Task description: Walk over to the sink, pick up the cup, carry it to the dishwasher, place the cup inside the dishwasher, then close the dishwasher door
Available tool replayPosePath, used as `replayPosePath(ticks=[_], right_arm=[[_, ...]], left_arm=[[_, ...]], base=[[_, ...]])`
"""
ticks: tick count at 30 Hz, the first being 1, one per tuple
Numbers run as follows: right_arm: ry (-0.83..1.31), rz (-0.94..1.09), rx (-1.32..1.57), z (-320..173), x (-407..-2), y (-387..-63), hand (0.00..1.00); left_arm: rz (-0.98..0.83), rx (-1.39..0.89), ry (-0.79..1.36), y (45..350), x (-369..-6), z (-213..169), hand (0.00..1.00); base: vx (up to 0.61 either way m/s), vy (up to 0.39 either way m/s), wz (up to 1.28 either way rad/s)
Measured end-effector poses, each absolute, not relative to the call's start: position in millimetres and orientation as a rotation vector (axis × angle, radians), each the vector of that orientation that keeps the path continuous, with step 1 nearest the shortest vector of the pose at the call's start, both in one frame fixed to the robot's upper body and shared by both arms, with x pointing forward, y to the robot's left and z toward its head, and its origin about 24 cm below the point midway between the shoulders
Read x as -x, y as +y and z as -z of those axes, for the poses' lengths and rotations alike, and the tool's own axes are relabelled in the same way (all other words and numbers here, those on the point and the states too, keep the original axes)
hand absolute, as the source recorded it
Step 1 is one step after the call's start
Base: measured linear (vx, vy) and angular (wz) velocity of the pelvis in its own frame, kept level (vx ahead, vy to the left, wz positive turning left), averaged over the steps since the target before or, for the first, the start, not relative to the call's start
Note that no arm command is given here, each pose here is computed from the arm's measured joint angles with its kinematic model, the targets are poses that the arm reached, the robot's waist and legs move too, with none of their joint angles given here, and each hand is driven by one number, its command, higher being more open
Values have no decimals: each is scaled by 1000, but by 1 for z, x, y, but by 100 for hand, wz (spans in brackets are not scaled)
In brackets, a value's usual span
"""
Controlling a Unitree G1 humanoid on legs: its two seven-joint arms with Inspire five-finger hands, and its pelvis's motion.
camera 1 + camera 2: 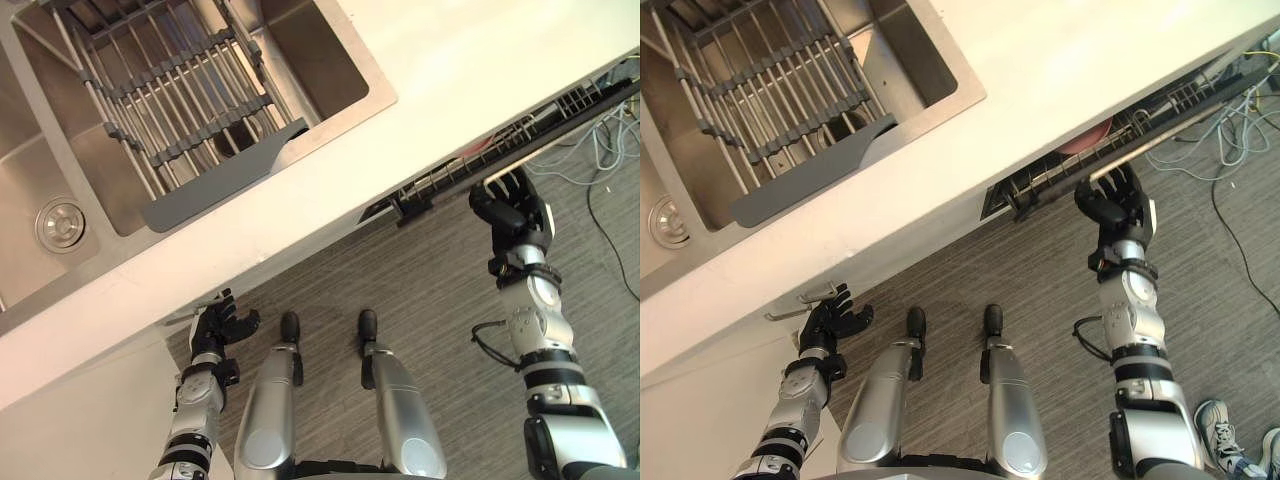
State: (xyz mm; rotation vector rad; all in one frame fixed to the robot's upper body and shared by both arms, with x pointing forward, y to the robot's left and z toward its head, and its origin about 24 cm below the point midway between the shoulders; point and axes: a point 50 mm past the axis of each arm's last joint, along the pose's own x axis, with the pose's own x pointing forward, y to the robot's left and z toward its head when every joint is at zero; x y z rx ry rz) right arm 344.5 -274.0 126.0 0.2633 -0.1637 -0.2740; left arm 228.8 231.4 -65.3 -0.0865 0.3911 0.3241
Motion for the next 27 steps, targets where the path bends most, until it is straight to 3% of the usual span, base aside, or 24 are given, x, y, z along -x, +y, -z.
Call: replayPosePath(ticks=[5,14,17,21,23,27], right_arm=[[-109,306,37,-138,-355,-283,90],[-23,312,227,-106,-334,-299,90],[46,301,230,-67,-308,-296,90],[298,295,197,12,-250,-289,90],[500,343,129,62,-199,-284,90],[680,398,92,97,-145,-282,90]], left_arm=[[-340,89,427,232,-222,73,90],[-356,86,447,232,-216,77,90],[-359,76,479,233,-208,83,90],[-363,52,567,237,-191,96,90],[-359,15,636,243,-175,106,90],[-353,-11,719,246,-156,116,90]], base=[[14,-9,19],[2,13,12],[11,25,5],[46,22,4],[51,22,11],[51,23,2]])
